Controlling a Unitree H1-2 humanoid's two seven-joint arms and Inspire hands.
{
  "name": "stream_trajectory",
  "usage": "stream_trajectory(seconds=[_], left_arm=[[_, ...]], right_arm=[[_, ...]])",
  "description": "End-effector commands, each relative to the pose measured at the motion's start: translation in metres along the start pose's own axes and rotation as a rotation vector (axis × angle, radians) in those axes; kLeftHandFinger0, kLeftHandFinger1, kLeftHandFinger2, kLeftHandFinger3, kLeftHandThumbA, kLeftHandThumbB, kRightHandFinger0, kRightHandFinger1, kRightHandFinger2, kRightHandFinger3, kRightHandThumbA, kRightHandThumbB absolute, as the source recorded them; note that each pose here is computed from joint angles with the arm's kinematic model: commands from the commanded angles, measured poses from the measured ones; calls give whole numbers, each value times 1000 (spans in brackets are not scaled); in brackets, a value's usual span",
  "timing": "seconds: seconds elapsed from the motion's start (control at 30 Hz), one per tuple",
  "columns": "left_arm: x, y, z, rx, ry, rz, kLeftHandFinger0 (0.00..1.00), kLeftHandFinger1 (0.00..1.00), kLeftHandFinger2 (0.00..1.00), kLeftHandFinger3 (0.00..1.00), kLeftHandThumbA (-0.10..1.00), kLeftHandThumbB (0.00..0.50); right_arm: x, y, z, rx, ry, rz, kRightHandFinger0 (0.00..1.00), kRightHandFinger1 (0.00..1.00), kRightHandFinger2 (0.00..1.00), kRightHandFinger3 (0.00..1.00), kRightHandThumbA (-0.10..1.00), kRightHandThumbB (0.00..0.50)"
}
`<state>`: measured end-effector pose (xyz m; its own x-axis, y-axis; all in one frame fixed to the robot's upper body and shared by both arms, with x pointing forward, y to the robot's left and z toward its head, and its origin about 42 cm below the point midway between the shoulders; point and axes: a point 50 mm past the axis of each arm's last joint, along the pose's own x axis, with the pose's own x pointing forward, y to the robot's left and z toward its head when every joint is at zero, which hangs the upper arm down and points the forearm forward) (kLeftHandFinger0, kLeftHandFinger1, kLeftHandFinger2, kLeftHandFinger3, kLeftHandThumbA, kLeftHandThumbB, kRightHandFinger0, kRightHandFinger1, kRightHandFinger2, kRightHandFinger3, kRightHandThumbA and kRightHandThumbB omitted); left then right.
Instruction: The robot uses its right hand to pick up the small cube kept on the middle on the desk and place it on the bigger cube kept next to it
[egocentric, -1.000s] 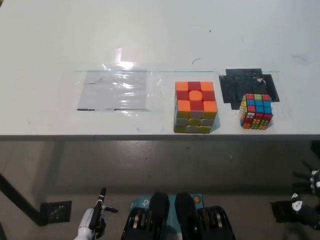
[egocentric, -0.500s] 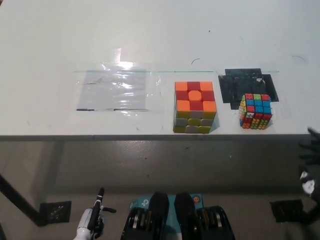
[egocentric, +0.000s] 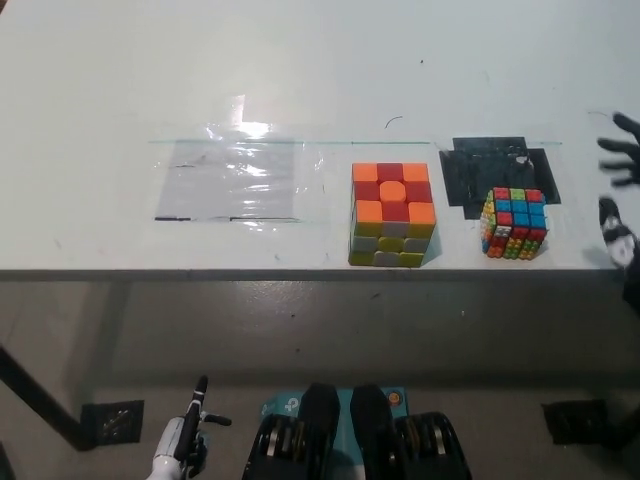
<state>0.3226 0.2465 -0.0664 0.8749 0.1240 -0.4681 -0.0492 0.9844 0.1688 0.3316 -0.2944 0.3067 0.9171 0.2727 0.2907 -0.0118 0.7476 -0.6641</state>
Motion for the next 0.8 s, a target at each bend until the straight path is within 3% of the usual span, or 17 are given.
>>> stream_trajectory(seconds=[0.0,0.13,0.17,0.23,0.27,0.3,0.4,0.63,0.77], left_arm=[[8,8,16,6,-61,20,0,2,63,56,1000,500],[10,7,21,-6,-71,14,0,0,0,0,1000,500],[10,7,21,-6,-71,14,0,0,0,0,1000,500],[11,7,24,15,-81,21,0,0,1,0,1000,500],[12,8,24,19,-80,25,0,0,8,0,1000,500],[12,8,25,17,-82,17,0,0,12,0,1000,500],[13,8,26,24,-83,18,0,0,39,0,1000,500],[13,7,28,19,-86,11,0,0,20,0,1000,500],[14,7,29,15,-89,10,0,0,27,15,1000,500]], right_arm=[[26,-4,-5,-106,-44,56,777,914,956,1000,340,292],[44,6,-17,-152,-34,105,803,1000,1000,1000,436,308],[44,6,-18,-153,-36,105,822,1000,1000,1000,376,334],[54,17,-22,-174,-11,150,936,1000,1000,1000,480,308],[56,21,-23,-170,-8,157,934,1000,1000,1000,462,317],[61,29,-26,-175,15,180,1000,1000,1000,1000,481,335],[66,41,-33,-179,39,202,1000,1000,1000,1000,511,365],[76,59,-44,-227,69,227,1000,1000,1000,1000,515,365],[81,65,-46,-239,78,227,1000,1000,1000,1000,531,394]])
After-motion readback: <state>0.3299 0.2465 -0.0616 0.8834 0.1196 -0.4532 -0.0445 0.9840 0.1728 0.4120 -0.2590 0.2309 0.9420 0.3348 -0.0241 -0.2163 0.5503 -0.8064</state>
